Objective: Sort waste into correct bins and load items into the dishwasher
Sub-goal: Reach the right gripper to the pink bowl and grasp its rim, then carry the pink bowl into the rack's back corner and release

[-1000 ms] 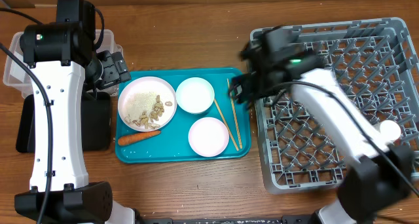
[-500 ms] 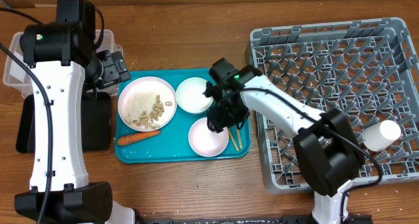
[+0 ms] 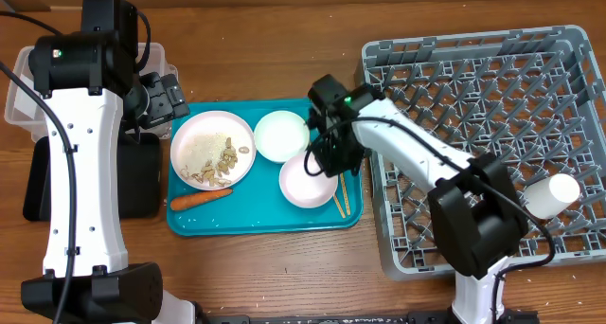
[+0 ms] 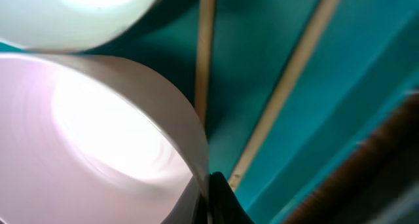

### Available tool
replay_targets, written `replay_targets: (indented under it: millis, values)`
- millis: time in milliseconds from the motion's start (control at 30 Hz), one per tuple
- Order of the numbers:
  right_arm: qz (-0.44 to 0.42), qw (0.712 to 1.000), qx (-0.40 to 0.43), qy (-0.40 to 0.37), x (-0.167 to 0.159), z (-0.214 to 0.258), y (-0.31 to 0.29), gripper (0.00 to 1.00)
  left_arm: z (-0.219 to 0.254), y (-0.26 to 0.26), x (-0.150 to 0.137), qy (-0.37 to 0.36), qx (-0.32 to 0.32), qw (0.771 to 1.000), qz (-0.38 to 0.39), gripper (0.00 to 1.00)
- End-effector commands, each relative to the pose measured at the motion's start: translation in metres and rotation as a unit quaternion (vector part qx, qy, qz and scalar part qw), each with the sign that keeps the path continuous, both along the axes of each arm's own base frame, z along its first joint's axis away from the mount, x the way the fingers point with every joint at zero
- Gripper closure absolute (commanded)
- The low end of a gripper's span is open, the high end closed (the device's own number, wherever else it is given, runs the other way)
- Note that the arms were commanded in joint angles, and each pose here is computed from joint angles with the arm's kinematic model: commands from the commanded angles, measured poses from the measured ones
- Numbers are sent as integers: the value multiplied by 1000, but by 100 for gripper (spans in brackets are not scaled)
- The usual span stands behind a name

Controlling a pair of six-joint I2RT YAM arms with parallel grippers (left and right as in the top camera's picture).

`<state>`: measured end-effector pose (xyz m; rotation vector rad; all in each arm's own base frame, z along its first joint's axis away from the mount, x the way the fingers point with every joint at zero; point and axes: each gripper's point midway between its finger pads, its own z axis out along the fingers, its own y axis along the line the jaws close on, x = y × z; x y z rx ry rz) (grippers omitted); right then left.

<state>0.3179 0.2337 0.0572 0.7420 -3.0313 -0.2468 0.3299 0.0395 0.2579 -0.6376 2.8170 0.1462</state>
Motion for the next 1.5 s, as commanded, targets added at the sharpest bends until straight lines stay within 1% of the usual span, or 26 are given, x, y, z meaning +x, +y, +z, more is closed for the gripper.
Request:
replay_targets:
  millis: [0,67,167,233,300,367,400,467,500,567,600,633,700,767,800,933,1033,1067,1200,1333,1467]
  values:
    - [-8,996,26,-90,31,71,-9,96,-2,-2,3,1,-5,1000,-6,0]
    - [-24,992,17,-121,42,93,-23,96,-2,-2,3,1,-5,1000,-6,0]
    - [-76,976,-23,-205,73,141,-68,96,-2,-2,3,1,-5,1000,-6,0]
    - [-122,956,-65,-260,94,168,-109,96,-2,-2,3,1,-5,1000,-5,0]
    - [-174,928,-116,-307,111,189,-156,96,-2,-2,4,1,-5,1000,-5,0]
    - [-243,888,-178,-347,126,205,-211,96,-2,-2,4,1,-5,1000,-6,0]
    - [-295,857,-211,-366,129,215,-242,96,-2,-2,4,0,-5,1000,-6,0]
    - [-407,778,-263,-401,128,231,-298,96,-1,-2,4,0,-5,1000,-6,0]
    - [-463,728,-285,-417,123,240,-325,96,-1,-2,4,-1,-5,1000,-5,0]
    - [-538,646,-316,-440,111,250,-367,96,-1,-2,4,-1,-5,1000,-5,0]
    - [-554,620,-332,-446,108,252,-383,96,-1,-2,4,-1,-5,1000,-4,0]
    - [-564,601,-344,-451,105,253,-394,96,-1,-2,4,-1,-6,1000,-2,0]
    - [-575,569,-374,-454,100,249,-420,96,-1,-2,4,-2,-6,1000,-2,0]
    - [-575,552,-406,-447,96,241,-439,96,-1,-2,4,-2,-6,1000,-2,0]
    - [-572,550,-420,-441,94,234,-448,96,-1,-2,4,-2,-6,1000,-2,0]
    - [-565,557,-454,-406,91,199,-473,96,-1,-2,4,-2,-6,1000,-2,0]
    - [-555,572,-470,-379,94,172,-479,96,-1,-2,4,-1,-6,1000,-2,0]
    - [-551,580,-470,-371,96,164,-479,96,-1,-2,4,-1,-6,1000,-2,0]
    - [-527,636,-450,-340,111,123,-461,96,-1,-2,4,-1,-6,1000,-2,0]
    - [-503,669,-445,-318,117,98,-437,96,-2,-4,4,-2,-10,1000,-3,0]
    - [-477,719,-413,-291,124,76,-407,90,-2,-4,5,-2,-12,1000,-3,0]
